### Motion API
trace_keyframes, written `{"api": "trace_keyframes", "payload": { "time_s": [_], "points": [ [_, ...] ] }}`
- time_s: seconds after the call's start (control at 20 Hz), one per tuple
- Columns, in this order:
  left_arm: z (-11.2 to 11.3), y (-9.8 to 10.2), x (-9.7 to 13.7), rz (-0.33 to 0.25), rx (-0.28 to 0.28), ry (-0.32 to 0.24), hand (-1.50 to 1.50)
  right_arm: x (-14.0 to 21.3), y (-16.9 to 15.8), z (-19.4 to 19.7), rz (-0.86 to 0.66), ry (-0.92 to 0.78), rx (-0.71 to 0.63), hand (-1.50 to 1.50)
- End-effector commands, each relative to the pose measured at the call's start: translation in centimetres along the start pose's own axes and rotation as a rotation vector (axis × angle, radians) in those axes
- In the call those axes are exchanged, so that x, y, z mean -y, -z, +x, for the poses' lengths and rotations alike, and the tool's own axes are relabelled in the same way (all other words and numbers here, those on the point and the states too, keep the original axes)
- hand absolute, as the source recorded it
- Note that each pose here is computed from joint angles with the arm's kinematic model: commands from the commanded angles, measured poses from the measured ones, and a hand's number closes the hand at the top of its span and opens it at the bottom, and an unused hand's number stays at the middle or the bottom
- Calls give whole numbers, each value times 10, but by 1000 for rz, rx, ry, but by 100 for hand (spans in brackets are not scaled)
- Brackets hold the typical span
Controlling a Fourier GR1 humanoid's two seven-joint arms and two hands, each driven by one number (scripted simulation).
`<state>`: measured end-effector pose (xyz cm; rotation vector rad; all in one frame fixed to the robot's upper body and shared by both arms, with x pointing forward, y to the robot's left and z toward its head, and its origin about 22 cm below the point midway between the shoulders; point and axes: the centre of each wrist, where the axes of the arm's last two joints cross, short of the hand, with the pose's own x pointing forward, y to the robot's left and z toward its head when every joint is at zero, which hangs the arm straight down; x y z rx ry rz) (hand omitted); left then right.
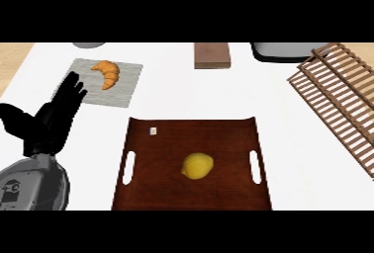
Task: Pick the squash from the tray and place it in the tiered shelf
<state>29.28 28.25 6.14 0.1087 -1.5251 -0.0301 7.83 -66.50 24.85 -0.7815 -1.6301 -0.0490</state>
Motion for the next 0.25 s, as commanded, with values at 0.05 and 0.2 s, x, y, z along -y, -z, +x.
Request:
{"api": "trace_keyframes", "payload": {
  "time_s": [0.05, 0.2],
  "points": [
    [3, 0, 0, -11, -8, 6, 0, 4, -23, -22, 85, 3, 150, -150],
    [11, 14, 1, -1, 13, -7, 0, 10, -14, 0, 132, -57, 164, -150]
  ]
}}
